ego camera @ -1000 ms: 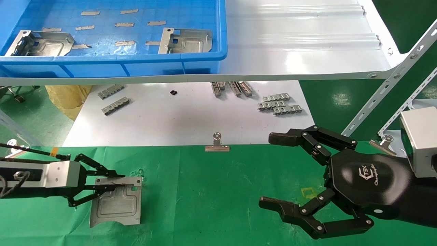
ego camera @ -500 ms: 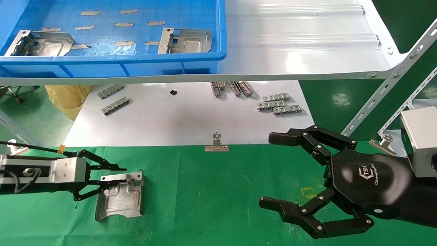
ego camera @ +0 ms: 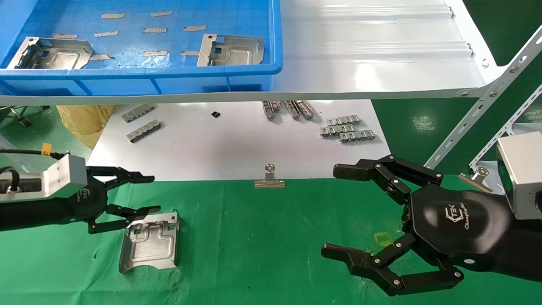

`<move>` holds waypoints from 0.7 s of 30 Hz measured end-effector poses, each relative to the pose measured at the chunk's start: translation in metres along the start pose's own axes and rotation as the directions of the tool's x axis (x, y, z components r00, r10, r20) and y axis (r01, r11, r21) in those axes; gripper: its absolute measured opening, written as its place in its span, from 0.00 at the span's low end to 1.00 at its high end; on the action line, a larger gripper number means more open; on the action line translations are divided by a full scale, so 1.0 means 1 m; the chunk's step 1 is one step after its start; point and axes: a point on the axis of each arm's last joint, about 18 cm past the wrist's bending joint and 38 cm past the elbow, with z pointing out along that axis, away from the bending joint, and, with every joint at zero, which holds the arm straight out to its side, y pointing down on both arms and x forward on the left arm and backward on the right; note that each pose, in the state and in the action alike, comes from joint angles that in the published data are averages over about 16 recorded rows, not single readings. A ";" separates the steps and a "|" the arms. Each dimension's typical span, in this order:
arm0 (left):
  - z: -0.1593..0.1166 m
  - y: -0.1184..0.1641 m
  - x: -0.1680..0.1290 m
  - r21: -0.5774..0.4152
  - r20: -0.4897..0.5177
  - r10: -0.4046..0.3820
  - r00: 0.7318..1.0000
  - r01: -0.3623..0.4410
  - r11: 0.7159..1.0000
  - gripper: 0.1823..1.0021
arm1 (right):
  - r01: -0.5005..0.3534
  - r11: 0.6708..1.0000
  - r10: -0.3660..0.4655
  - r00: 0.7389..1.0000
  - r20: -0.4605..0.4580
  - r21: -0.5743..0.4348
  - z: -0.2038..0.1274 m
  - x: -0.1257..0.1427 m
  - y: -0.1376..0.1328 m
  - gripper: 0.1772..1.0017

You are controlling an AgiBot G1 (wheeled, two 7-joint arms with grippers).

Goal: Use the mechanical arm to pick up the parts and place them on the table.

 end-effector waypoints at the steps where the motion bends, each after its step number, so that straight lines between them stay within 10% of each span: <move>1: 0.000 0.000 0.000 0.003 0.002 -0.008 1.000 0.008 1.000 0.44 | 0.000 1.000 0.000 1.000 0.000 0.000 0.000 0.000 0.000 1.00; 21: 0.013 -0.020 0.012 0.134 -0.023 -0.064 0.998 0.067 0.989 0.90 | 0.000 1.000 0.000 1.000 0.000 0.000 0.000 0.000 0.000 1.00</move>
